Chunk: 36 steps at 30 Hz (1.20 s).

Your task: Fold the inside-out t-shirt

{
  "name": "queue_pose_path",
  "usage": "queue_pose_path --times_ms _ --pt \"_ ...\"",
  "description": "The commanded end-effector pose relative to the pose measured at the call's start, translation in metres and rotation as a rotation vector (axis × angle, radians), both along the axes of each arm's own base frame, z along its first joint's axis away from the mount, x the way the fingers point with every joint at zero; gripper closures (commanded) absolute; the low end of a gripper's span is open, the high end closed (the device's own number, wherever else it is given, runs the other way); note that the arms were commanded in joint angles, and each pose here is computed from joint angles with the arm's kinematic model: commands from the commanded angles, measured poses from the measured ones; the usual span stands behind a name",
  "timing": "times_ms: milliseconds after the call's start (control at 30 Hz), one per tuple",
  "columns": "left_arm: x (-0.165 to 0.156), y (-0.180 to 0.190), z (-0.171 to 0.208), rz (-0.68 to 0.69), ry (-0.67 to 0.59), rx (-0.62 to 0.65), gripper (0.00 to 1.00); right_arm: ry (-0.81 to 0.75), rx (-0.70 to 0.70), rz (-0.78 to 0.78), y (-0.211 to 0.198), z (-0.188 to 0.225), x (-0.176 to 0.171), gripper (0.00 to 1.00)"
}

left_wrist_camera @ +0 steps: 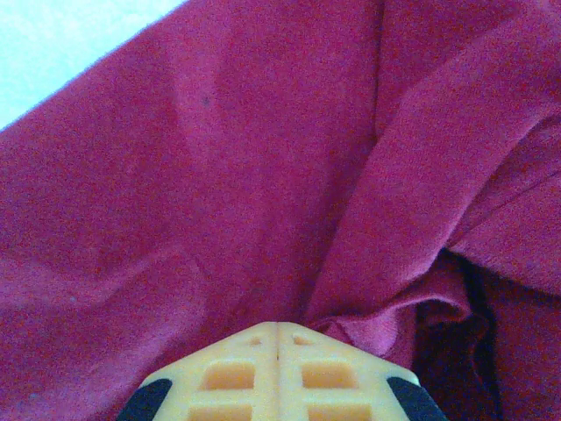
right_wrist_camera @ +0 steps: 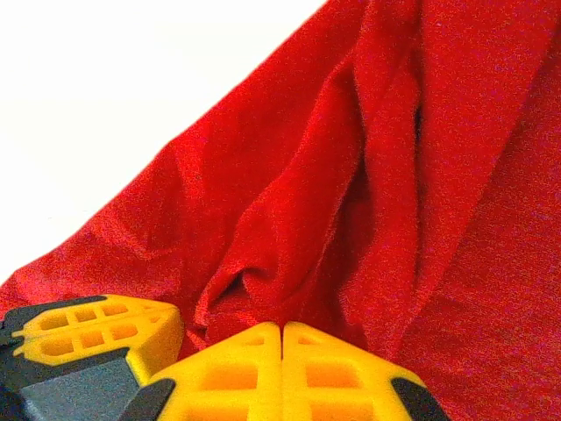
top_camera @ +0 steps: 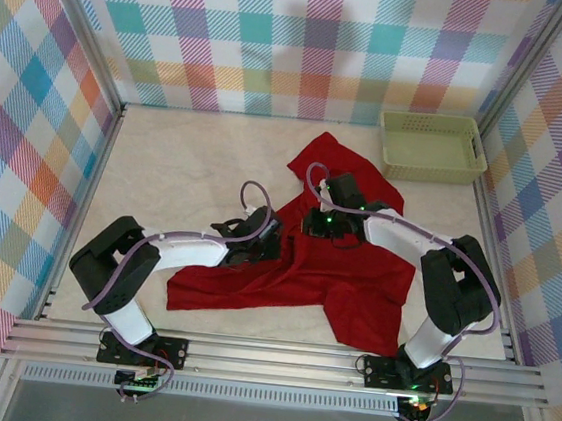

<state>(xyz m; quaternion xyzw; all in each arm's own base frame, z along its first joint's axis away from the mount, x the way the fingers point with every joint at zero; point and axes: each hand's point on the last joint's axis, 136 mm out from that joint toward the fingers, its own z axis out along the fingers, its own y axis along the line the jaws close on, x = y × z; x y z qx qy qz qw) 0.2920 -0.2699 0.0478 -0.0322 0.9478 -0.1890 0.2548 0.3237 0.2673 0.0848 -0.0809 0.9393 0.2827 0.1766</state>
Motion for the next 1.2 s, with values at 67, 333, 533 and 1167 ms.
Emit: queue_pose_path --times_ms 67,333,533,1167 --pt "0.004 -0.003 0.025 -0.049 -0.069 0.029 0.83 -0.036 0.044 0.000 0.007 0.017 0.006 1.00" --pt "0.012 -0.021 0.019 -0.080 -0.074 0.060 0.61 -0.052 0.024 -0.014 0.005 0.021 0.011 1.00" --pt "0.023 -0.030 0.016 -0.089 -0.076 0.088 0.63 -0.052 0.019 -0.011 0.004 0.020 0.009 1.00" --pt "0.006 -0.018 0.007 -0.088 -0.035 0.113 0.82 -0.067 -0.023 -0.037 -0.003 0.019 0.014 1.00"
